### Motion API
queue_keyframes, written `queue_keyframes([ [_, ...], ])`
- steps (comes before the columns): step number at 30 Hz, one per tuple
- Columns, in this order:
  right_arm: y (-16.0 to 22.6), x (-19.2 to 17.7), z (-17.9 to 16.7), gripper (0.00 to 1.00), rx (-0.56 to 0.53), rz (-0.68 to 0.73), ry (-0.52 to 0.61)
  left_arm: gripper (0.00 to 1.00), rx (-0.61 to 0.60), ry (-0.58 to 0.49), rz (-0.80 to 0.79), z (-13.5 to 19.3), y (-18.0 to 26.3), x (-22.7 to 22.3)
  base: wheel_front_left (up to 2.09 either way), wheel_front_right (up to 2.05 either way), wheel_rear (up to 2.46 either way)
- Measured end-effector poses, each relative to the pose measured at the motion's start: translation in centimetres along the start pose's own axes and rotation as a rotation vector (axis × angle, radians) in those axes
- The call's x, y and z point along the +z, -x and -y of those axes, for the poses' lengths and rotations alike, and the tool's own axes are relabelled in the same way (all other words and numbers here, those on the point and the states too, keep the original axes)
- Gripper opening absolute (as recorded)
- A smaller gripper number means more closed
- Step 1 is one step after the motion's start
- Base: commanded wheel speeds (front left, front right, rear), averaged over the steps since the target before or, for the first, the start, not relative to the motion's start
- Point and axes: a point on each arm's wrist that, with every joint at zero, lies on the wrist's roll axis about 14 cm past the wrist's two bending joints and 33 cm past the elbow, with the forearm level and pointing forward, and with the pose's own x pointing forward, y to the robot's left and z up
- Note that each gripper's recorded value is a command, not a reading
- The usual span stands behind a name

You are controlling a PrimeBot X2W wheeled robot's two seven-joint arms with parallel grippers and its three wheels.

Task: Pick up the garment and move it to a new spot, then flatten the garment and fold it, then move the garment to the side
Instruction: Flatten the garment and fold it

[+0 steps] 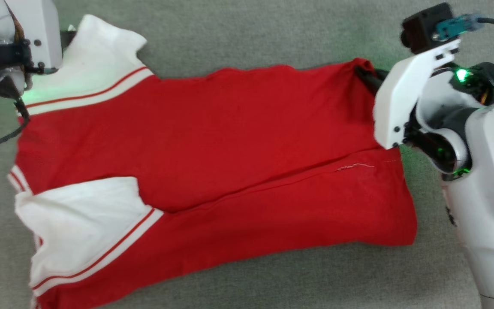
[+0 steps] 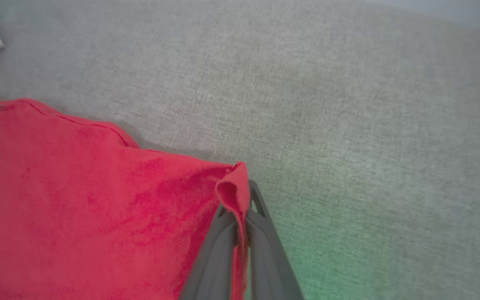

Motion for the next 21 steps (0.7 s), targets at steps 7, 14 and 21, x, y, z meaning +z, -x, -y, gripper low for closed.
queue_keyframes([
  [7, 2.1, 1.8, 0.0, 0.0, -0.003, 0.077, 0.042, 0.0, 0.011, -0.027, 0.104, -0.3, 4.8, 2.0, 0.0, 0.0, 0.0],
  [14, 4.2, 2.3, -1.0, 0.0, 0.026, 0.112, 0.087, 0.0, 0.028, -0.082, 0.156, -0.4, 9.6, 2.1, 0.0, 0.0, 0.0],
  [21, 6.5, 1.5, -1.4, 0.0, 0.037, 0.111, 0.106, 0.0, 0.061, -0.137, 0.168, -0.3, 13.9, -0.4, 0.0, 0.0, 0.0],
])
